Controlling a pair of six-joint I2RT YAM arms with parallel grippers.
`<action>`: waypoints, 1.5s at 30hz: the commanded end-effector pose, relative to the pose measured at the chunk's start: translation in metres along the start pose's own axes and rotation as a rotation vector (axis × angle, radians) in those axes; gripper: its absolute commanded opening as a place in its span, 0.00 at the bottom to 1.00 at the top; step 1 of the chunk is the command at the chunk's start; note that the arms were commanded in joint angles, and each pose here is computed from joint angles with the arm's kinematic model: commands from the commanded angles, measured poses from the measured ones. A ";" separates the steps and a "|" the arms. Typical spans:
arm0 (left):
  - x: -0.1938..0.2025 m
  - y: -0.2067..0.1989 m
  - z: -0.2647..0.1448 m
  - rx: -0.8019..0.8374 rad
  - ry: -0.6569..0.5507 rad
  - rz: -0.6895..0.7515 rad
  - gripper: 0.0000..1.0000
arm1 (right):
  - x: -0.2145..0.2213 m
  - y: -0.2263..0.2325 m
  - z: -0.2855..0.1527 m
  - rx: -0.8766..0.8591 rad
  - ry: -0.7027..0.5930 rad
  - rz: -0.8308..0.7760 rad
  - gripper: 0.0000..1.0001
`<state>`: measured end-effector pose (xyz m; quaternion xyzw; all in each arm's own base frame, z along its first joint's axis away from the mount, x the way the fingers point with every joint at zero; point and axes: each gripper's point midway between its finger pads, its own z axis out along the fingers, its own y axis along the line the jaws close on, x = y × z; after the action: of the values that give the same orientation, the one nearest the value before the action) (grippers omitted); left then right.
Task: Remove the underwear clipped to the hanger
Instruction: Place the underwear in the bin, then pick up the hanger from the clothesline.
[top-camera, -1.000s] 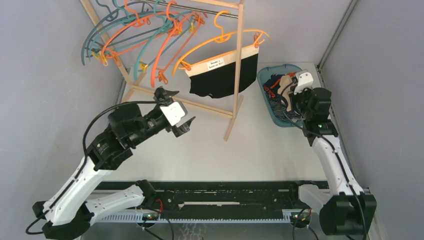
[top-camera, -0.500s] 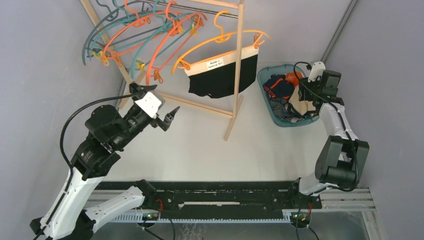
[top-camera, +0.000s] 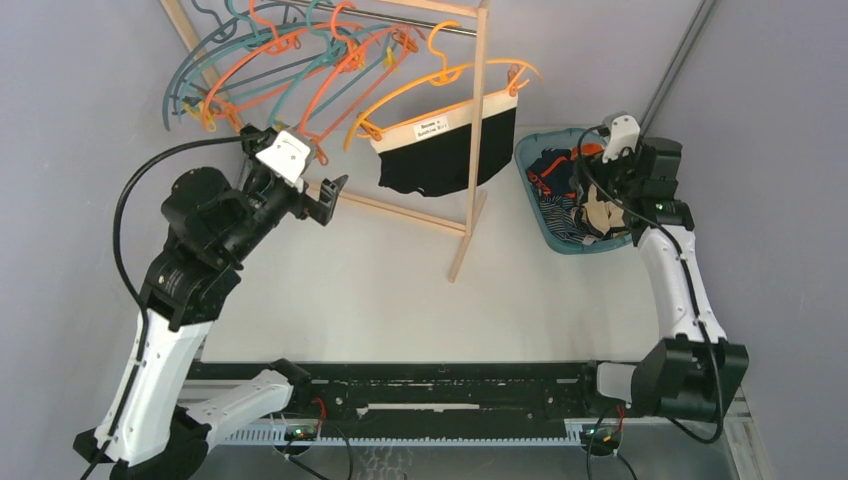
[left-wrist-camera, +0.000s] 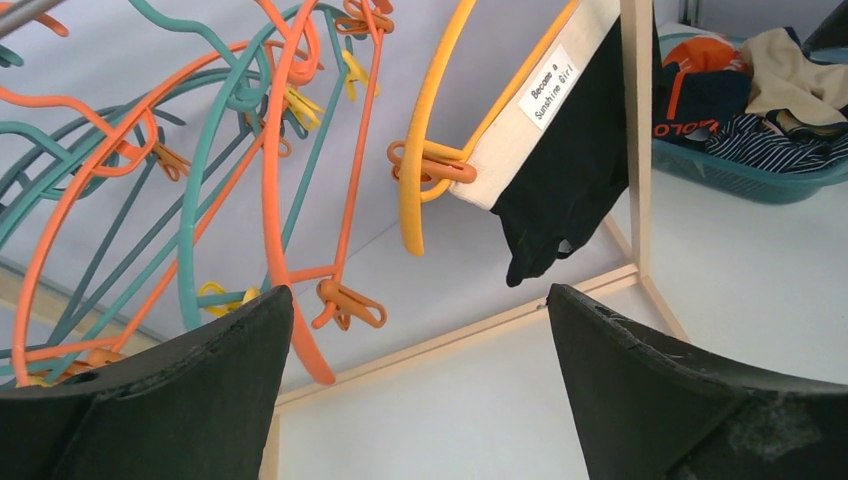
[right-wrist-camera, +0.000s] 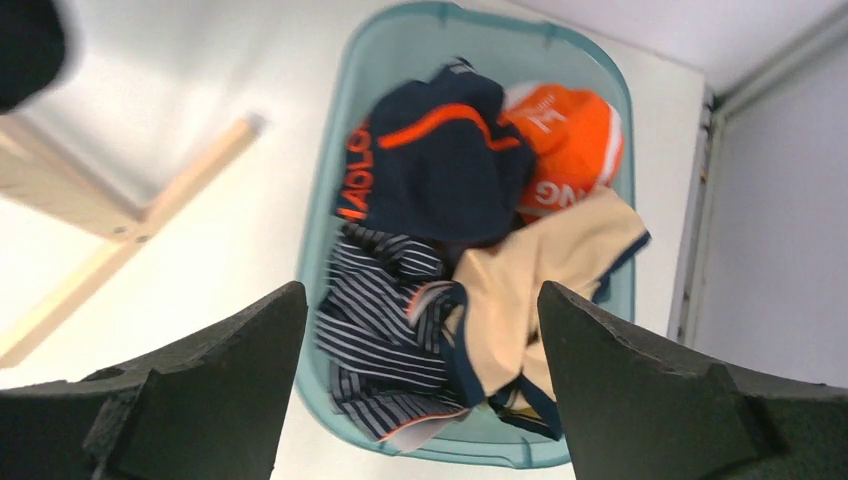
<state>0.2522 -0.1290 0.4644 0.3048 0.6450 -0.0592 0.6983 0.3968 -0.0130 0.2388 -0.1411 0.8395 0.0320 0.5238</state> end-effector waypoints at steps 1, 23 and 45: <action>-0.017 0.003 0.005 0.021 -0.028 -0.029 1.00 | -0.037 0.045 -0.028 -0.108 -0.084 -0.051 0.84; -0.051 0.008 0.094 0.174 0.033 -0.077 0.92 | 0.014 0.214 -0.093 -0.789 -0.170 -0.293 0.84; -0.003 -0.023 0.141 0.321 0.167 -0.149 0.54 | 0.024 0.215 -0.092 -0.811 -0.155 -0.301 0.83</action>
<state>0.3724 -0.2180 0.4359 0.3713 0.7236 -0.1674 0.5572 0.2498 0.1676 0.2331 -0.4420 0.7028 0.2904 0.4759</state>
